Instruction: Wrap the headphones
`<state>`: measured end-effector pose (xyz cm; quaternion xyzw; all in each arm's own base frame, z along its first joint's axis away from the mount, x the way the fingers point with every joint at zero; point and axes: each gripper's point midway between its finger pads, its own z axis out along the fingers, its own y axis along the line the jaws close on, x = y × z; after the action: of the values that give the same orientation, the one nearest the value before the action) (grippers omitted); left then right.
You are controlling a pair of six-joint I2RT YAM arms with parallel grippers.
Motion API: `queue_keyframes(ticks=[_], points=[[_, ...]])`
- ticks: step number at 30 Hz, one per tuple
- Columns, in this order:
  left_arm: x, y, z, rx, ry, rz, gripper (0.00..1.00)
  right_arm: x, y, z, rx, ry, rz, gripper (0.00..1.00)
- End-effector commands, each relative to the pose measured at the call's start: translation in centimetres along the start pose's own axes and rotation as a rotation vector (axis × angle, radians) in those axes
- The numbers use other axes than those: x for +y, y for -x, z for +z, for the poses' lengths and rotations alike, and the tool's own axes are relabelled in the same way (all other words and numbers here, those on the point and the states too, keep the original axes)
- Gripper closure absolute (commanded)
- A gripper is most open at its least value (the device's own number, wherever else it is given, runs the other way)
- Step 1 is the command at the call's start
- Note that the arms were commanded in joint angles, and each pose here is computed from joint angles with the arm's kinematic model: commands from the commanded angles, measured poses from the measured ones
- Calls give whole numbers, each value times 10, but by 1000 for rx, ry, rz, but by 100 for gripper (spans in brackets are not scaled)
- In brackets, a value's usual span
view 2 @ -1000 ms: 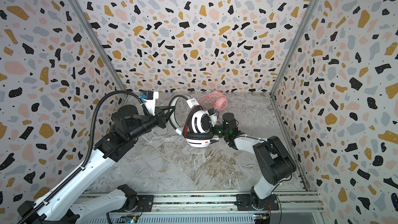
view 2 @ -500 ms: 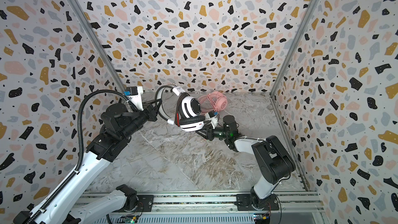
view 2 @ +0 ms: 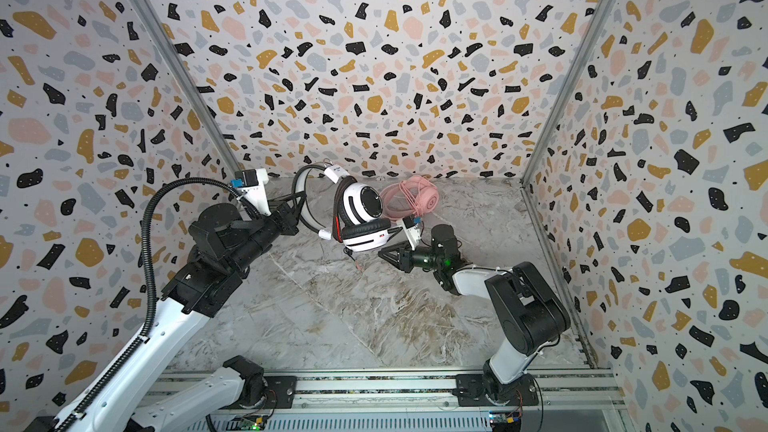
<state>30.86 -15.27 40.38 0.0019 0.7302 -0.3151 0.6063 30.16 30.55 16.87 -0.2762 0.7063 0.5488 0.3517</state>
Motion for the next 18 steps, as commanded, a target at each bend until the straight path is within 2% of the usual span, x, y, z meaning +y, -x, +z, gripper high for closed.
queue_keyframes(ticks=[1, 6, 11, 18], points=[[-20, 33, -8, -116, -84, -47, 100, 8, 5, 3, 1, 18, -37, 65], [-22, 34, -6, -116, -96, -56, 100, 12, -7, 18, 66, 5, -82, 56], [-23, 34, -4, -113, -104, -66, 100, 5, -20, 31, 102, -63, -114, 45], [-23, 29, -4, -108, -119, -86, 100, -26, -29, 26, 135, -232, -148, 44]])
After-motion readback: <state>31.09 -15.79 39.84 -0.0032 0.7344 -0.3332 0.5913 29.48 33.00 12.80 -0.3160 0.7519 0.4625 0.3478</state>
